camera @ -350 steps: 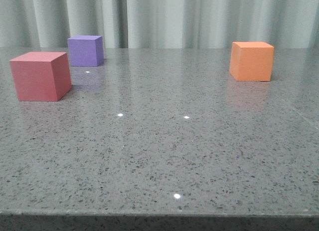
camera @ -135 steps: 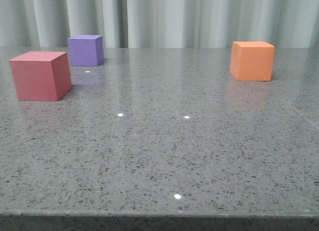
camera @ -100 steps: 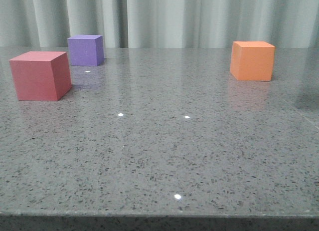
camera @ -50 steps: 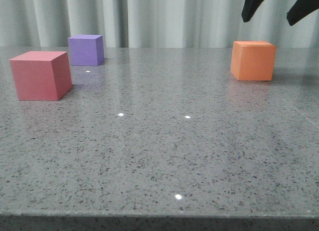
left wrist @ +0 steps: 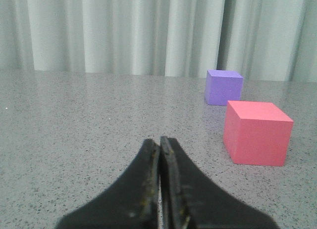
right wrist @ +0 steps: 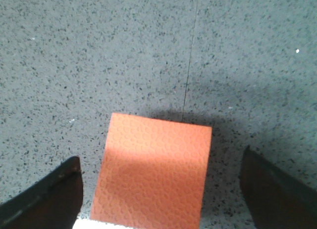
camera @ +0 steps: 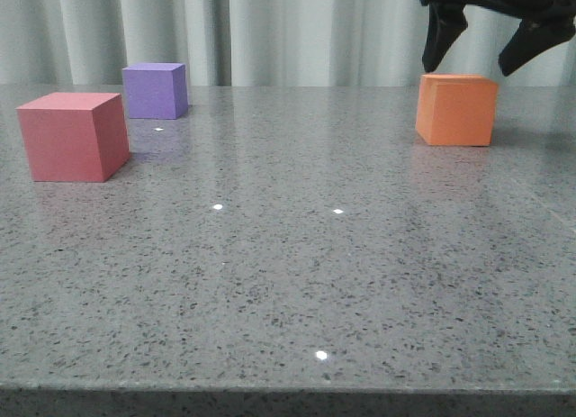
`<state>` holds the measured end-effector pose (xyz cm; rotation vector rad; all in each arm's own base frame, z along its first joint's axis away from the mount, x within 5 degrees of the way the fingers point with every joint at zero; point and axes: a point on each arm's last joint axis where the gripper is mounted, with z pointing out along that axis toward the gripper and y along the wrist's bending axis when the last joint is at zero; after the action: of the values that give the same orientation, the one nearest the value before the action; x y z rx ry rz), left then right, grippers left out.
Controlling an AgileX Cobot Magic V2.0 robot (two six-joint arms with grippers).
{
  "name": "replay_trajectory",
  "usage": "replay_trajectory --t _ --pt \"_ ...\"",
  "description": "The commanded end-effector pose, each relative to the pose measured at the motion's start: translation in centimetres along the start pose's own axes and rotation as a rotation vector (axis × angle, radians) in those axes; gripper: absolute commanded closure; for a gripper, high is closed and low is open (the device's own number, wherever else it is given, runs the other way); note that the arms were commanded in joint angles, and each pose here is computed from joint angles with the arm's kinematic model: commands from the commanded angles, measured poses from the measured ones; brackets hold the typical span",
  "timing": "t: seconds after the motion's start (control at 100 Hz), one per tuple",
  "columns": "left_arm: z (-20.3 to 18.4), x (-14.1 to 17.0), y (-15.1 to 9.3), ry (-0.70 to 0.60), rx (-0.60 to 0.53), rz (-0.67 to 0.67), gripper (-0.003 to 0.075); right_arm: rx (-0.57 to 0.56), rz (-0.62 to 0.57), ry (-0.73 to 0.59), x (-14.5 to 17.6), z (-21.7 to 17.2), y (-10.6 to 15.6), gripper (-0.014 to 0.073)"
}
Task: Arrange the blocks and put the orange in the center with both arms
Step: 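Lower the right gripper over the orange cube and close on it, then carry the orange cube with the right gripper toward the table center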
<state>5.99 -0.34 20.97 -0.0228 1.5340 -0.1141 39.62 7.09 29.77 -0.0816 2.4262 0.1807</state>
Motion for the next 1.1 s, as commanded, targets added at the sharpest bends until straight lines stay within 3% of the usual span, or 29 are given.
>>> replay_trajectory --t 0.0,0.18,0.4,0.56,0.68,0.87,1.09 --pt "0.1 0.8 -0.1 -0.024 0.016 -0.002 0.0741 -0.021 0.009 -0.119 -1.8 -1.8 0.3 -0.0039" --pt "0.1 0.8 -0.1 -0.024 0.016 -0.002 0.0741 -0.017 0.012 -0.077 -1.3 0.0 0.2 -0.0027" --pt "0.1 0.8 -0.1 -0.024 0.016 -0.002 0.0741 -0.028 0.027 -0.057 -1.2 0.2 0.3 0.0216" --pt "0.1 0.8 -0.1 -0.024 0.016 -0.002 0.0741 -0.069 0.043 -0.069 -2.4 -1.1 1.3 0.0222" --pt "0.1 0.8 -0.1 -0.024 0.016 -0.002 0.0741 -0.123 -0.005 -0.103 -3.4 -2.2 4.2 0.0222" --pt "0.1 0.8 -0.1 -0.024 0.016 -0.002 0.0741 -0.223 -0.068 -0.164 -4.0 -2.5 11.0 0.0222" --pt "0.1 0.8 -0.1 -0.024 0.016 -0.002 0.0741 -0.194 -0.087 -0.173 -3.7 -0.5 16.9 0.0222"
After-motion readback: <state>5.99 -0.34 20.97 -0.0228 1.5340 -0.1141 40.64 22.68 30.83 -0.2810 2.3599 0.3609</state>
